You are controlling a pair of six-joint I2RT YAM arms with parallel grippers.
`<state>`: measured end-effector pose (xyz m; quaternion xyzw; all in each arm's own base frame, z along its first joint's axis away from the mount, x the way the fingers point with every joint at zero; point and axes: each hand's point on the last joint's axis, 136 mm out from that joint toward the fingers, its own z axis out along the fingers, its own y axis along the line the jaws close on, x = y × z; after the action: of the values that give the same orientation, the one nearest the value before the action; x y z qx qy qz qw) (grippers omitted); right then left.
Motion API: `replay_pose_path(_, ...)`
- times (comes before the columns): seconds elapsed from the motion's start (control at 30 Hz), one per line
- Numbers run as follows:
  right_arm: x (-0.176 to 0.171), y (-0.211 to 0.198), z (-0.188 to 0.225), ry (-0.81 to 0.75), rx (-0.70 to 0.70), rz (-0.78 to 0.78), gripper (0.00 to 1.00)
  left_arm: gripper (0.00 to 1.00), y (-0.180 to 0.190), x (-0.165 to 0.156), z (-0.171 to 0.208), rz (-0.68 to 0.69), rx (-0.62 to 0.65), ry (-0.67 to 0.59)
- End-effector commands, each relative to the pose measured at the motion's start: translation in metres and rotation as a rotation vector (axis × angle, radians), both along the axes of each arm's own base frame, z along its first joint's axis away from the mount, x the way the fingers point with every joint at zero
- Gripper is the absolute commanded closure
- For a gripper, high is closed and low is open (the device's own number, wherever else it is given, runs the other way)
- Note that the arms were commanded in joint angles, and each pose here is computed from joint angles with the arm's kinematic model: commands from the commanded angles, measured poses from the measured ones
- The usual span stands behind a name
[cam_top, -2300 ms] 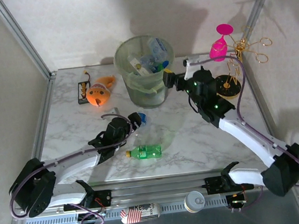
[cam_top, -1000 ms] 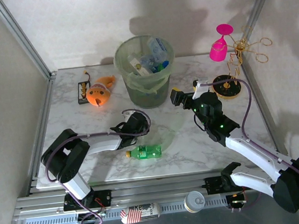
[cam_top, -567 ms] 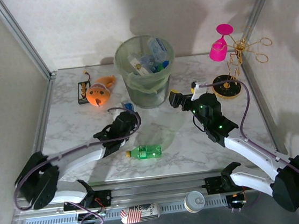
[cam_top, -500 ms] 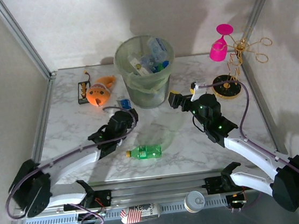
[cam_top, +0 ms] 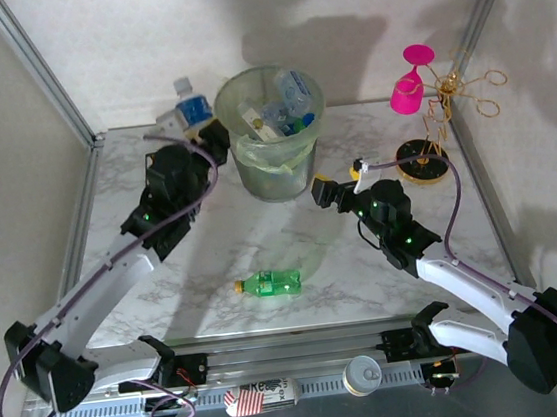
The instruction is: Put the plastic bottles in the bin
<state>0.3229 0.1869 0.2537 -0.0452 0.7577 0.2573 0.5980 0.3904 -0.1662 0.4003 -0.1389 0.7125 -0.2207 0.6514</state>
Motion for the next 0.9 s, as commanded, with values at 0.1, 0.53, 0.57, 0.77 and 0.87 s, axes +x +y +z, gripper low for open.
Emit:
replay_pose_path(0.1,-0.009,-0.003,0.005,-0.025,0.027,0.018,0.01,0.49,-0.040,0.054,0.002,-0.149,0.145,0.069)
replay_pose_path(0.53,-0.024,-0.013,-0.003,-0.012,0.015,0.017,0.01,0.51,-0.080,0.144,-0.055,-0.228,0.250,0.266)
replay_pose_path(0.57,-0.025,-0.013,-0.003,-0.013,0.013,0.017,0.01,0.51,-0.081,0.146,-0.059,-0.231,0.253,0.275)
replay_pose_path(0.77,-0.026,-0.013,-0.005,-0.011,0.004,0.024,0.01,0.44,-0.083,0.149,-0.066,-0.227,0.239,0.290)
replay_pose_path(0.87,-0.027,-0.010,-0.006,-0.012,-0.003,0.042,0.01,0.34,-0.082,0.148,-0.065,-0.225,0.231,0.290)
